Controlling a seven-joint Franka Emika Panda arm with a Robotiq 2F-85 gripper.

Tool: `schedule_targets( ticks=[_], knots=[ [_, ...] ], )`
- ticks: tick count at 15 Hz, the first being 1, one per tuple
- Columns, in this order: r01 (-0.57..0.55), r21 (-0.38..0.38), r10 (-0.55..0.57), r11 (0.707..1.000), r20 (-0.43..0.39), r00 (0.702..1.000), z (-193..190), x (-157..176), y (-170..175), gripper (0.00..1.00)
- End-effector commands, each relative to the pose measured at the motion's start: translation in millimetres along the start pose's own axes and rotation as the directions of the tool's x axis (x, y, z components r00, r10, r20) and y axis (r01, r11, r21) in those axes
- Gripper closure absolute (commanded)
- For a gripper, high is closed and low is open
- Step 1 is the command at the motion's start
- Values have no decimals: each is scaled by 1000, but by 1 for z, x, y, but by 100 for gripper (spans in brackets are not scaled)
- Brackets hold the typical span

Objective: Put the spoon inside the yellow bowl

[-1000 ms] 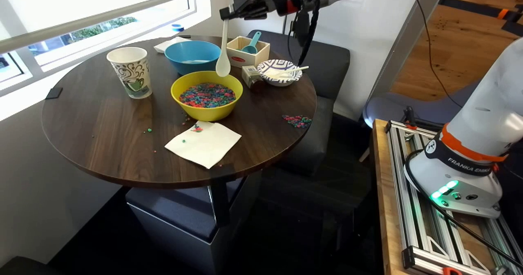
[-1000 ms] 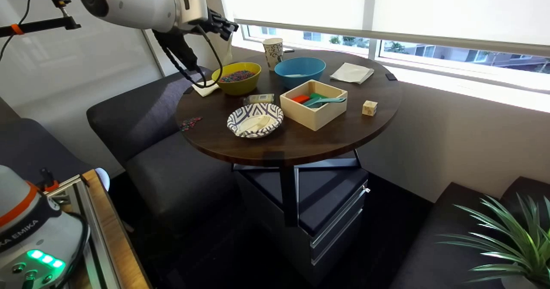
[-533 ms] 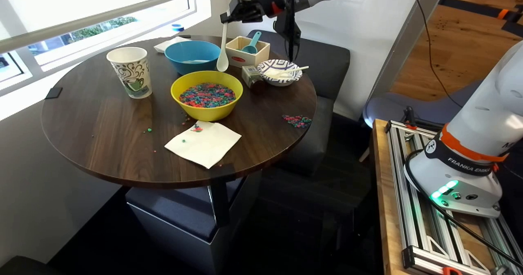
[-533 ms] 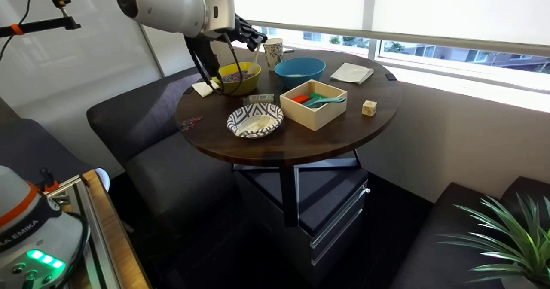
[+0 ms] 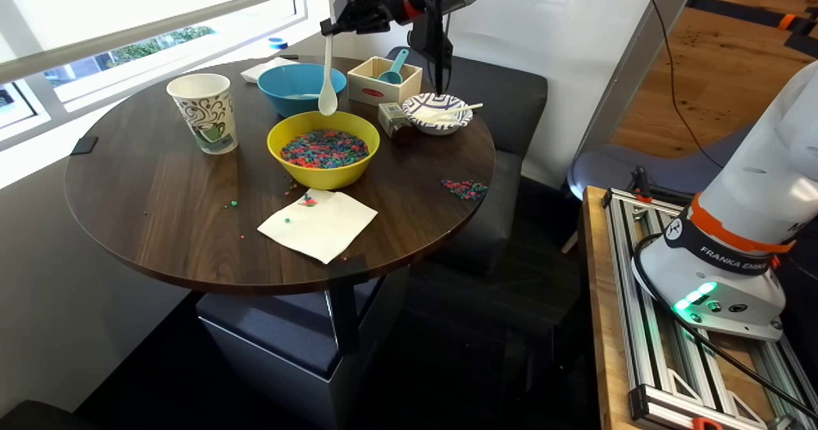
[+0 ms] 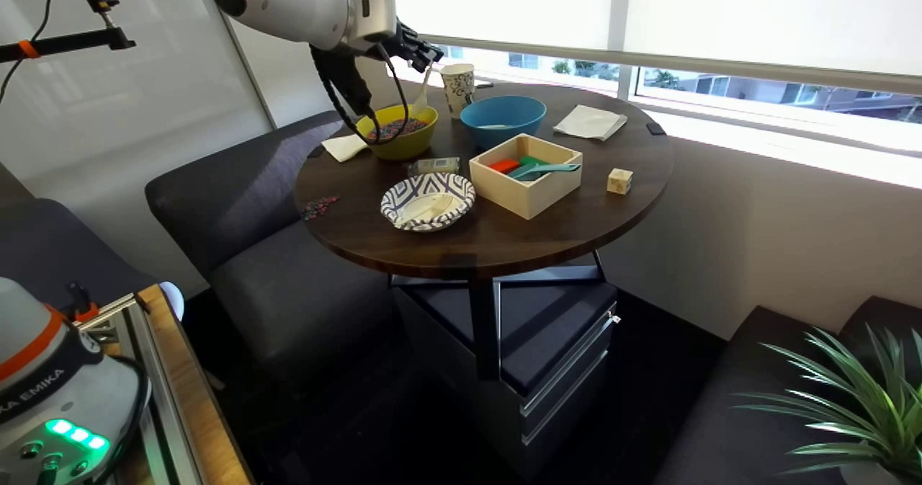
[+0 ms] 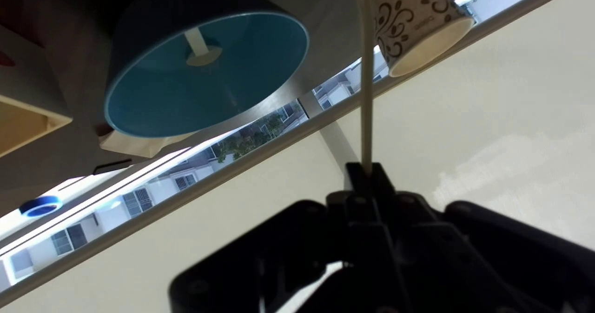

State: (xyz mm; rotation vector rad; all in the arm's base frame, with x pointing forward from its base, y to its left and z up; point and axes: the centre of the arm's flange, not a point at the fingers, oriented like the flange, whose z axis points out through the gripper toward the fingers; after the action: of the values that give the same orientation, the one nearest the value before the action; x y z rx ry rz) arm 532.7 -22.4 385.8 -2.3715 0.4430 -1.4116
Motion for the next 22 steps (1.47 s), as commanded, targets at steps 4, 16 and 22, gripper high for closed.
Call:
schedule_targets(
  ticks=[4,16,22],
  knots=[
    [138,-40,-135,990,69,989,34,-53,-31,99],
    [287,16,-285,958,184,941,66,-96,-48,99],
    [258,-51,-237,965,255,937,66,-104,-54,56]
  ],
)
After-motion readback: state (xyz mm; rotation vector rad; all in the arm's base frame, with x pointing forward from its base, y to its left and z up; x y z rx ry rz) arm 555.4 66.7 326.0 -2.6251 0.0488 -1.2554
